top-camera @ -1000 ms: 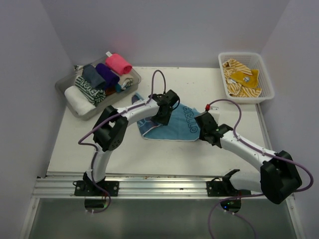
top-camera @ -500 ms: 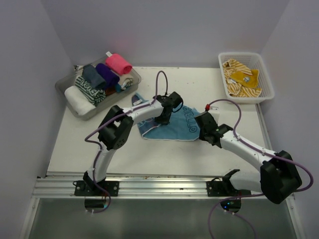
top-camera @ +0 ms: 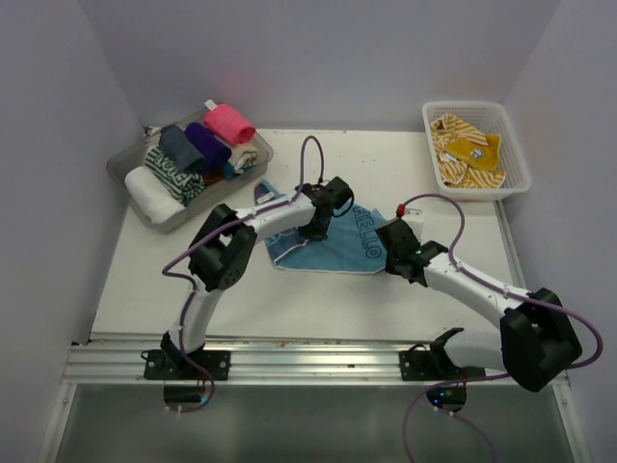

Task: Roll the towels
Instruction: Flatten the towel

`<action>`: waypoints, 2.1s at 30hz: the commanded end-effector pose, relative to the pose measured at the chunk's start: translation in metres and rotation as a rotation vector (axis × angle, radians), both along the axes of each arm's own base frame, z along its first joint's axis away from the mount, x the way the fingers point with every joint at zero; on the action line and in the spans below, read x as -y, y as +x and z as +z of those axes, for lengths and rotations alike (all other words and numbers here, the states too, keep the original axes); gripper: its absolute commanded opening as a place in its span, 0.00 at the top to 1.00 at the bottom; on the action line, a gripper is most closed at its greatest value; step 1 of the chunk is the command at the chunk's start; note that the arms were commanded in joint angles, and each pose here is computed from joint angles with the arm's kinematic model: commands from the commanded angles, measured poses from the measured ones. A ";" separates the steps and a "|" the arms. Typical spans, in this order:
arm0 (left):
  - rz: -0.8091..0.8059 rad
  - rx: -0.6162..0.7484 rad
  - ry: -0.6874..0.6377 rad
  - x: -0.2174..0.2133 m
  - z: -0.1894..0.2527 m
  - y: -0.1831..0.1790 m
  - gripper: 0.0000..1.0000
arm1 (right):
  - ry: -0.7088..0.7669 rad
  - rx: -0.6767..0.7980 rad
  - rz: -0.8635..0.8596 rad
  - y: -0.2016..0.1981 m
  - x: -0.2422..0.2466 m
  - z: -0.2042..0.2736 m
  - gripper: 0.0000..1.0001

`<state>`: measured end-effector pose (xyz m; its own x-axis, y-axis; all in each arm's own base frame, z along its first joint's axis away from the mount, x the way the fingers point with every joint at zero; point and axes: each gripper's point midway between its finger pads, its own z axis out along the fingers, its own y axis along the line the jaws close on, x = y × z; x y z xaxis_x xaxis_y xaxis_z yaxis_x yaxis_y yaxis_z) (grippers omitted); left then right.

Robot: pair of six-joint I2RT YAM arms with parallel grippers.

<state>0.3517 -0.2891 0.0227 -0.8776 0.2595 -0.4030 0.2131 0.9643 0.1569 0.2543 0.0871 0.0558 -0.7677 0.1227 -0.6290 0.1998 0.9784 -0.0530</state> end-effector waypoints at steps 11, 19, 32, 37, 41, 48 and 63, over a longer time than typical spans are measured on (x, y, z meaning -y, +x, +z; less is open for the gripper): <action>0.028 0.061 -0.042 -0.011 0.039 0.008 0.99 | 0.003 0.029 -0.025 0.004 0.002 0.000 1.00; 0.055 0.181 -0.146 -0.036 0.131 0.000 1.00 | -0.007 0.030 -0.024 0.008 0.002 0.002 1.00; 0.244 0.458 -0.429 -0.165 0.284 0.036 1.00 | -0.072 0.377 -0.073 0.061 0.038 0.181 1.00; 0.285 0.636 -0.495 -0.202 0.361 0.031 1.00 | -0.069 0.542 -0.109 0.054 0.056 0.266 1.00; 0.319 0.681 -0.495 -0.226 0.376 0.020 1.00 | -0.038 0.643 -0.136 0.034 0.068 0.314 1.00; 0.327 0.714 -0.562 -0.230 0.392 -0.032 1.00 | 0.004 0.678 -0.137 -0.014 0.088 0.336 1.00; 0.467 0.576 -0.526 -0.258 0.323 -0.160 1.00 | 0.049 0.480 -0.138 -0.113 0.118 0.295 1.00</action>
<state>0.2023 -0.0774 0.3620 -0.5174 -0.4088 -0.7518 0.0170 0.8734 -0.4866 0.1631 0.0104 0.3831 -0.2836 0.3208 -0.9037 0.1366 0.9463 0.2931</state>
